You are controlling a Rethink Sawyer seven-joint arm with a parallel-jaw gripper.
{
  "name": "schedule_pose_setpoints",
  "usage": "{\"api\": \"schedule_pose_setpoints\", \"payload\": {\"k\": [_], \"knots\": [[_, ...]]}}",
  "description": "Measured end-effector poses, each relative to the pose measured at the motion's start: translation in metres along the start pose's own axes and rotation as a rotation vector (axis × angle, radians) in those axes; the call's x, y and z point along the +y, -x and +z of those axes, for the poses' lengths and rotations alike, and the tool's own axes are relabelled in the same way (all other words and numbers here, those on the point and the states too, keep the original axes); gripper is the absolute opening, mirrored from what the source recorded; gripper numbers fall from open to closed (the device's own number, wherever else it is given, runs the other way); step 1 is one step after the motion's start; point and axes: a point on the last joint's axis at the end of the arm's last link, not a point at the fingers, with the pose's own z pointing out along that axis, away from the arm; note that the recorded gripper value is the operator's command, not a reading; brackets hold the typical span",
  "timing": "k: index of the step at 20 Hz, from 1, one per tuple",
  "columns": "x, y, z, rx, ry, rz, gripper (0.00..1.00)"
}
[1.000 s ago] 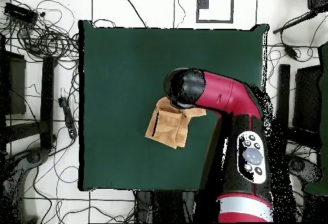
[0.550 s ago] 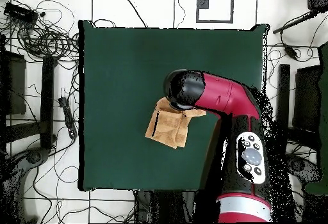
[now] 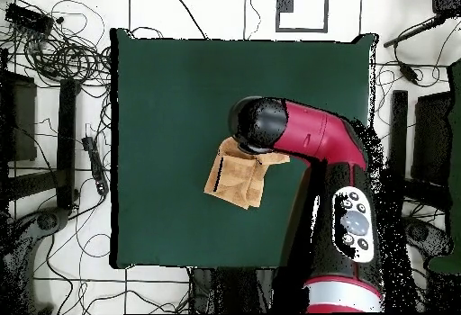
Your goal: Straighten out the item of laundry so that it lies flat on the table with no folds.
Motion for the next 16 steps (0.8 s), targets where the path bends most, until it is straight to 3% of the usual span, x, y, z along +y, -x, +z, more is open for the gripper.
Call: {"api": "schedule_pose_setpoints", "payload": {"k": [16], "knots": [[-0.005,0.036,-0.068,-0.037,-0.003,-0.001,1.0]]}}
